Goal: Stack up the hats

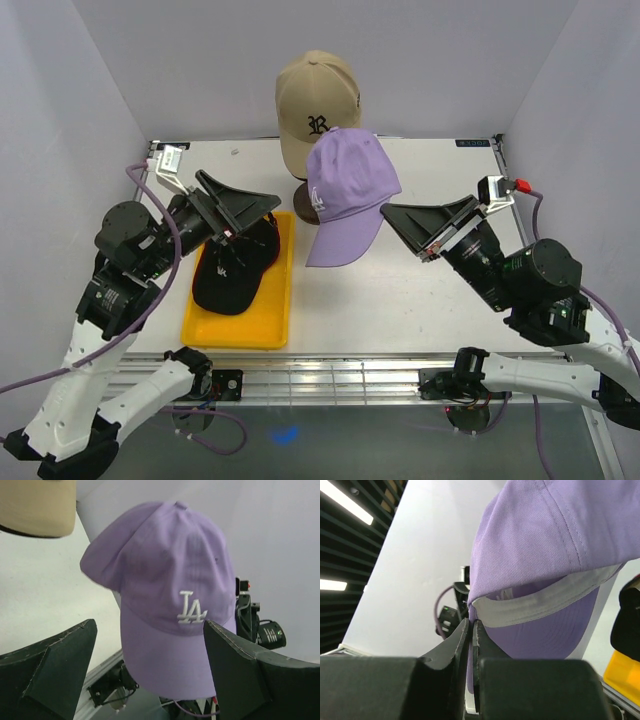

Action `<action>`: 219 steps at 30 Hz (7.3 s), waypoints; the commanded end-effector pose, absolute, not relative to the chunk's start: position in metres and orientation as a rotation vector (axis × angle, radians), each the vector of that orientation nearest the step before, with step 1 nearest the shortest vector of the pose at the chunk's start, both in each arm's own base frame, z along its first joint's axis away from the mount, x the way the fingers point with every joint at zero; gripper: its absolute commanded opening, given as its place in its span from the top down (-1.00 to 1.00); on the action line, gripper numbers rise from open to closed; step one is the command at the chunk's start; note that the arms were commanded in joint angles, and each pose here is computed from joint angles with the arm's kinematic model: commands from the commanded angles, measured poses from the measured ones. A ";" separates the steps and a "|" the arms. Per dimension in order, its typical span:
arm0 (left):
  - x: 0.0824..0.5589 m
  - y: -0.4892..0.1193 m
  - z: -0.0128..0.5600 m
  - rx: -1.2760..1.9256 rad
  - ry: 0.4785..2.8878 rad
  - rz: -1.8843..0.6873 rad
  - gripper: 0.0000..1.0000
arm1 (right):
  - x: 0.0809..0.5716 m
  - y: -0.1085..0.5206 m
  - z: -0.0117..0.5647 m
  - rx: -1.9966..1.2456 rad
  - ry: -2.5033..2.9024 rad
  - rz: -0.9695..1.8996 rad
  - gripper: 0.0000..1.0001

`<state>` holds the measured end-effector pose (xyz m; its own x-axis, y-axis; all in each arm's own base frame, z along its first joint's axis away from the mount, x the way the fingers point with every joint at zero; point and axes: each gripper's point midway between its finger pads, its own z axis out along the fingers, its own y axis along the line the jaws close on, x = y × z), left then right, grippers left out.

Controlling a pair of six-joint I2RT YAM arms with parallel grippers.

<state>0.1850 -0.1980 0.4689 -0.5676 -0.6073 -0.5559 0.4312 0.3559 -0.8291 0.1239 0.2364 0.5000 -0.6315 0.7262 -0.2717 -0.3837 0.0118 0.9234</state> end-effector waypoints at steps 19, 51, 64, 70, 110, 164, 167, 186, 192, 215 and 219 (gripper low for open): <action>0.180 -0.215 0.444 -0.105 1.548 -2.036 -0.96 | 0.117 0.213 0.581 0.365 1.167 1.877 0.84; 0.138 -0.198 0.527 0.035 1.268 -2.236 -0.55 | 0.135 0.253 0.576 0.258 1.048 2.105 0.85; 0.132 -0.196 0.543 0.077 1.227 -2.225 0.29 | 0.131 0.281 0.566 0.125 1.174 2.164 0.85; 0.130 -0.195 0.547 0.090 1.219 -2.223 1.00 | 0.134 0.287 0.567 0.081 1.212 2.135 0.84; 0.255 -0.221 0.609 -0.048 1.163 -2.248 1.00 | 0.218 0.308 0.625 -0.076 1.209 2.098 0.84; 0.356 -0.234 0.523 -0.201 1.401 -2.192 1.00 | 0.334 0.327 0.461 0.034 1.531 1.900 0.84; 0.353 -0.233 0.515 -0.217 1.410 -2.194 1.00 | 0.334 0.324 0.457 0.052 1.532 1.906 0.84; 0.338 -0.231 0.484 -0.220 1.449 -2.180 1.00 | 0.347 0.301 0.424 0.163 1.580 1.920 0.84; 0.333 -0.232 0.472 -0.205 1.467 -2.183 1.00 | 0.352 0.299 0.415 0.188 1.598 1.932 0.84; 0.331 -0.242 0.420 -0.188 1.632 -2.179 1.00 | 0.365 0.266 0.376 0.375 1.630 1.903 0.84; 0.330 -0.242 0.411 -0.200 1.660 -2.177 1.00 | 0.367 0.265 0.370 0.391 1.639 1.901 0.84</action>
